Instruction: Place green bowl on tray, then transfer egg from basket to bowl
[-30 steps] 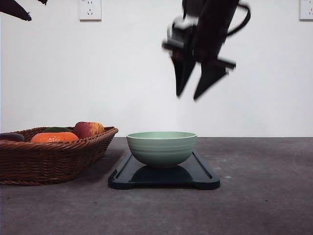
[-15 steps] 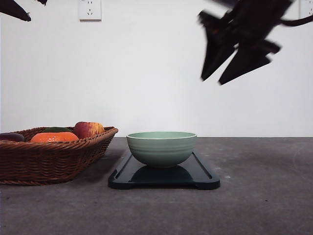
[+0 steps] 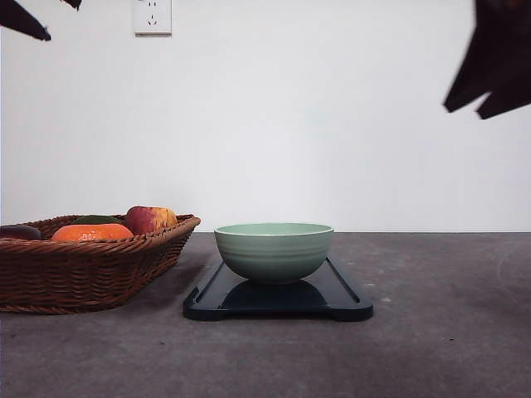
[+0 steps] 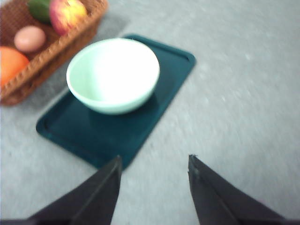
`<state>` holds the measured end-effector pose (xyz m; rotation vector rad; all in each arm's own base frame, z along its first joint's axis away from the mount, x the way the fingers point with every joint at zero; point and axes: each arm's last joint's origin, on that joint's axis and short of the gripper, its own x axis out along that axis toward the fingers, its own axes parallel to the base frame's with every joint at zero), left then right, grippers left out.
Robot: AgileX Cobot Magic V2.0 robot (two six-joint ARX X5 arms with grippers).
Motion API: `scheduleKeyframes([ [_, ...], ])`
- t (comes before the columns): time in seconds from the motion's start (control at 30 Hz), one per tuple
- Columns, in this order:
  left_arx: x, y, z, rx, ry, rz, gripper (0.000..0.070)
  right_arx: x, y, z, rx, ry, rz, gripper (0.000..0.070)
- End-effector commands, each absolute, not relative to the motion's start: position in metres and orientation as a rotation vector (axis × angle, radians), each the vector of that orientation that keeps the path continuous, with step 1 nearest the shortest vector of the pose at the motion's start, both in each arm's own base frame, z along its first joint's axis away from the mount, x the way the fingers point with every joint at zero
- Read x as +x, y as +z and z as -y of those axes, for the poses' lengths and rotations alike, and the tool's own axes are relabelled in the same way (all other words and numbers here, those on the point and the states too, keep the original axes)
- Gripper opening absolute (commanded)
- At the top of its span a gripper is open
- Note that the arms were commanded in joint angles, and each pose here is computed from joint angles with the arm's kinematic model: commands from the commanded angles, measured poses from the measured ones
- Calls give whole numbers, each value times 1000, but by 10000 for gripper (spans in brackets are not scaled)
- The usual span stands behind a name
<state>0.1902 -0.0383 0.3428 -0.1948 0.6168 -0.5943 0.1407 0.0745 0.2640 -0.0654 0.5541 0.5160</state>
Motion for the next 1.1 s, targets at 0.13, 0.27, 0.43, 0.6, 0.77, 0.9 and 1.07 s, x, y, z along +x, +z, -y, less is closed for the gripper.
scheduleKeyframes([
  [0.13, 214, 336, 49, -268, -508, -715, 350, 140, 265, -75, -81, 509, -545, 277],
  [0.27, 234, 328, 60, -221, -445, -766, 351, 140, 265, -75, -81, 509, -545, 277],
  [0.43, 263, 319, 75, -122, -358, -832, 351, 140, 265, -75, -80, 509, -545, 277],
  [0.6, 292, 309, 89, -2, -285, -934, 353, 140, 265, -75, -80, 508, -546, 277],
  [0.77, 316, 294, 99, 57, -249, -1006, 395, 140, 265, -75, -80, 508, -546, 277],
  [0.9, 332, 277, 103, 70, -242, -1042, 434, 140, 265, -75, -80, 508, -547, 277],
  [1.07, 346, 253, 106, 101, -202, -1081, 434, 140, 265, -75, -81, 509, -550, 277],
])
